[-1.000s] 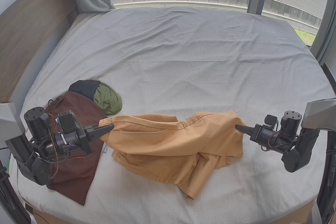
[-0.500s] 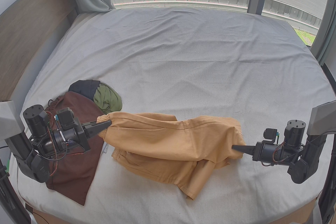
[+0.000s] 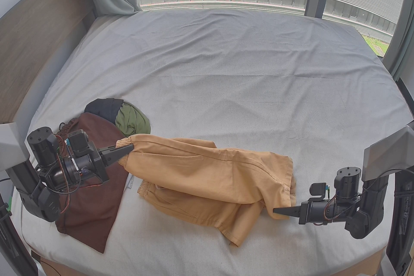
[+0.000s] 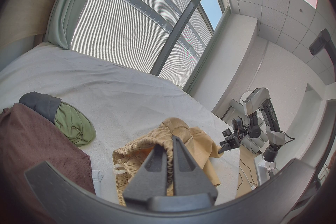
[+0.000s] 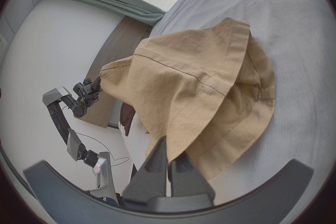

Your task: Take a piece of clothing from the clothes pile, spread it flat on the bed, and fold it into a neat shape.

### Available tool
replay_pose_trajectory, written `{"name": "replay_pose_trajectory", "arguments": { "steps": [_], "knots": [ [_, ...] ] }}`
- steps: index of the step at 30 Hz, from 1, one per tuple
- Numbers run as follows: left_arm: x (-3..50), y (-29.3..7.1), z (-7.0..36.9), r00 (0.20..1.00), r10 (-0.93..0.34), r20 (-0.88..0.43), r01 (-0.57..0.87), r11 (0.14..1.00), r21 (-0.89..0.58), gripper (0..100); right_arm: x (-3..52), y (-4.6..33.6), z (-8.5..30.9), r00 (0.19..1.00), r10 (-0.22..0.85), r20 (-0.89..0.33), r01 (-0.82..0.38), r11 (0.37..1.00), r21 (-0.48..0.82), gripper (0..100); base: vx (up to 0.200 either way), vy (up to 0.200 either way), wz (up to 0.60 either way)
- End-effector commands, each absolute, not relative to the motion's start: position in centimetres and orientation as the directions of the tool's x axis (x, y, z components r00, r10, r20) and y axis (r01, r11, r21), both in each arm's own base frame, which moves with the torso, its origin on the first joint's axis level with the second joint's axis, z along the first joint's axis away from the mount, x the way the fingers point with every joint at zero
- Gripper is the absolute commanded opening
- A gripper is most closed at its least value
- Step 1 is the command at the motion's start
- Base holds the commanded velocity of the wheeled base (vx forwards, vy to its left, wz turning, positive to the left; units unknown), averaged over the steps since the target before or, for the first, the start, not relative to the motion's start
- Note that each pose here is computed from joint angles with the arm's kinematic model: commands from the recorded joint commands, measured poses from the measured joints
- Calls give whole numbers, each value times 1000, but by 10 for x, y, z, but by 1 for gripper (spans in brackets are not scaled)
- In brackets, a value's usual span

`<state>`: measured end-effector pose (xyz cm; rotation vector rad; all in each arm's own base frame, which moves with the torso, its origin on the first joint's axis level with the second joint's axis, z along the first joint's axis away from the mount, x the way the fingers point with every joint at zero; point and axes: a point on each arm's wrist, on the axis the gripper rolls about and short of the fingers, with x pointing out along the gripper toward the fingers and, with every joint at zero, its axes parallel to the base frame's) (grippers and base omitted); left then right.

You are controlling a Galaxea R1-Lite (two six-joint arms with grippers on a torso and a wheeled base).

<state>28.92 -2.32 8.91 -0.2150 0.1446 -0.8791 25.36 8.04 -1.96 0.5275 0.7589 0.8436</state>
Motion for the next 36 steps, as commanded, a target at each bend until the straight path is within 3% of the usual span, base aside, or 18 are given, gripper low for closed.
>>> {"name": "replay_pose_trajectory", "arguments": {
  "steps": [1, 3, 4, 20, 25, 36],
  "knots": [
    [289, -23, 88, 631, -775, -40, 745, 619, -248, 0, 253, 82, -26, 422, 816, -396, -452, 568, 688, 0, 0, 0, 0],
    [289, -23, 88, 631, -775, -40, 745, 619, -248, 0, 253, 82, -26, 423, 816, -395, -454, 568, 687, 0, 0, 0, 0],
    [289, -23, 88, 631, -775, -40, 745, 619, -248, 0, 253, 82, -26, 424, 816, -394, -455, 567, 686, 100, 0, 0, 0],
    [287, -23, 89, 628, -777, -40, 748, 618, -242, 0, 276, 74, -9, 505, 803, -317, -460, 561, 688, 100, 0, 0, 0],
    [287, -23, 89, 628, -777, -39, 748, 617, -242, 0, 286, 77, -10, 547, 776, -314, -449, 589, 672, 100, 0, 0, 0],
    [287, -23, 89, 628, -777, -40, 748, 617, -244, 0, 284, 80, 8, 552, 788, -271, -465, 561, 685, 100, 0, 0, 0]
  ]
}}
